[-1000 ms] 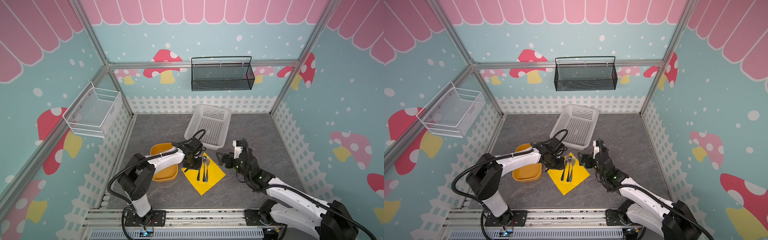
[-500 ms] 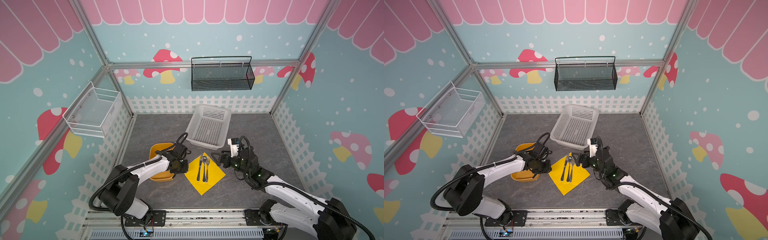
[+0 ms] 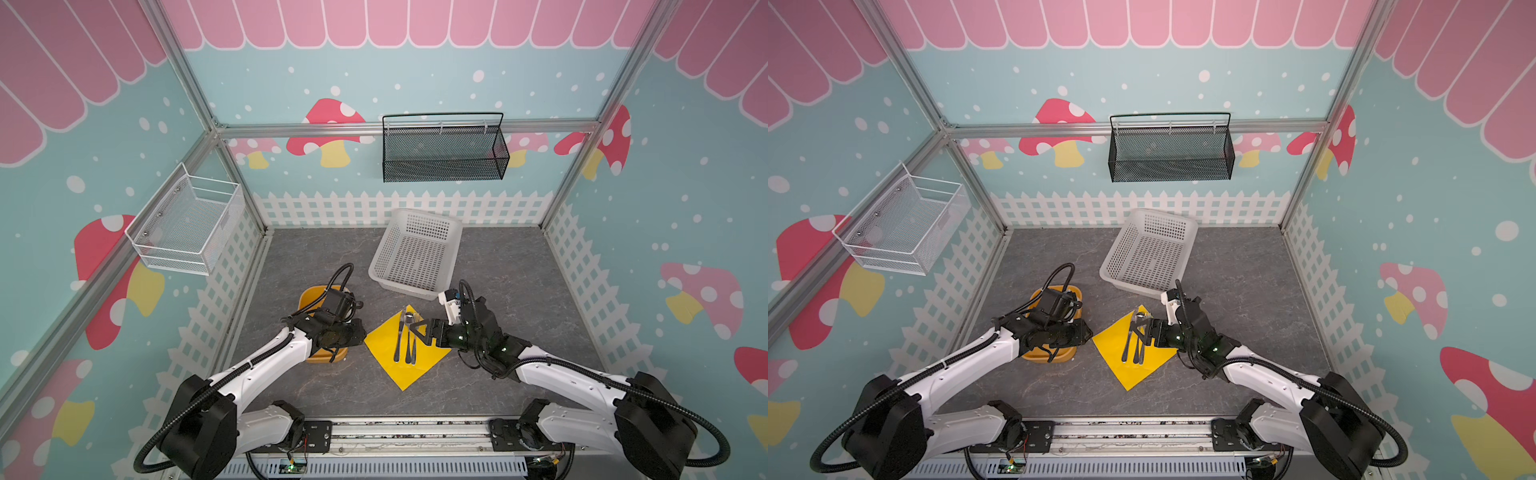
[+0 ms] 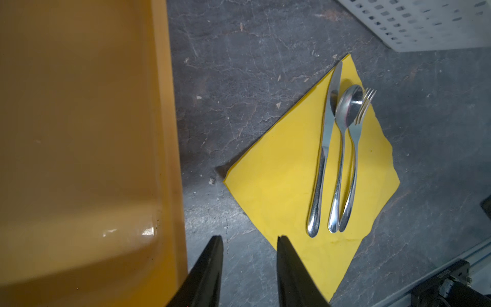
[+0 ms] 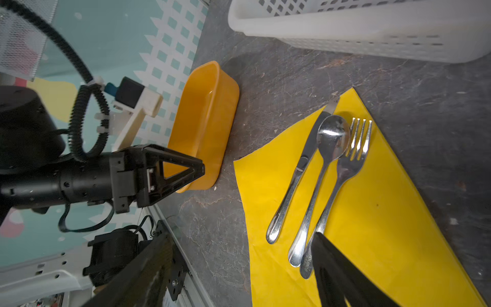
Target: Place the utensils on the paper napkin and roll it up
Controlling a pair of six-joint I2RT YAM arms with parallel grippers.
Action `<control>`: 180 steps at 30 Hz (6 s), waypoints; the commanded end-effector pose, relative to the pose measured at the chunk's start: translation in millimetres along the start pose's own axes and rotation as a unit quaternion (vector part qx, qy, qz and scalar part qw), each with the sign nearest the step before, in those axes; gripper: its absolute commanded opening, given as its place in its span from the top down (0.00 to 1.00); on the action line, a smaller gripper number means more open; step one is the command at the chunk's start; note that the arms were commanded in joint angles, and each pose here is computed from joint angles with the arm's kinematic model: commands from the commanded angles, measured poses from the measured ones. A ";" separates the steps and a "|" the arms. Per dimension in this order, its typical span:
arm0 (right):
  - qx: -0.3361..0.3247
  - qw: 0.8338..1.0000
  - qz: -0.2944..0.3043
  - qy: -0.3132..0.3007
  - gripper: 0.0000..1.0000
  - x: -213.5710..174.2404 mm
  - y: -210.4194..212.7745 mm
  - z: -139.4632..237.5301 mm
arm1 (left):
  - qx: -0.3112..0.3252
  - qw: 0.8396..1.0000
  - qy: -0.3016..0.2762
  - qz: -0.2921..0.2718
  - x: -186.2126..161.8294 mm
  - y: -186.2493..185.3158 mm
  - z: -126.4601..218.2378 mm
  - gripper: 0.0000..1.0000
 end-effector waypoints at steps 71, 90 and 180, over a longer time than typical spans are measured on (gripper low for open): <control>0.006 0.976 0.032 0.214 0.36 -80.3 -32.1 7.6 | -0.049 0.995 -0.025 0.079 -26.2 -55.7 14.8 0.73; -0.094 0.954 0.013 0.284 0.55 -121.6 -102.6 8.7 | -0.171 0.981 0.008 0.094 -60.1 -79.6 12.6 0.64; -0.059 0.968 -0.167 0.178 0.38 -97.8 -77.4 6.9 | -0.142 0.988 0.041 0.040 -72.1 -123.8 -54.0 0.92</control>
Point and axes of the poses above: each gripper's point midway between its finger pads, its own z axis back along the fingers, its own y axis along the line the jaws close on, x = y × z, the point moved 5 cm from there along z, back along the fingers, and after that the axes turned 13 degrees about -z, right-handed, at the moved point
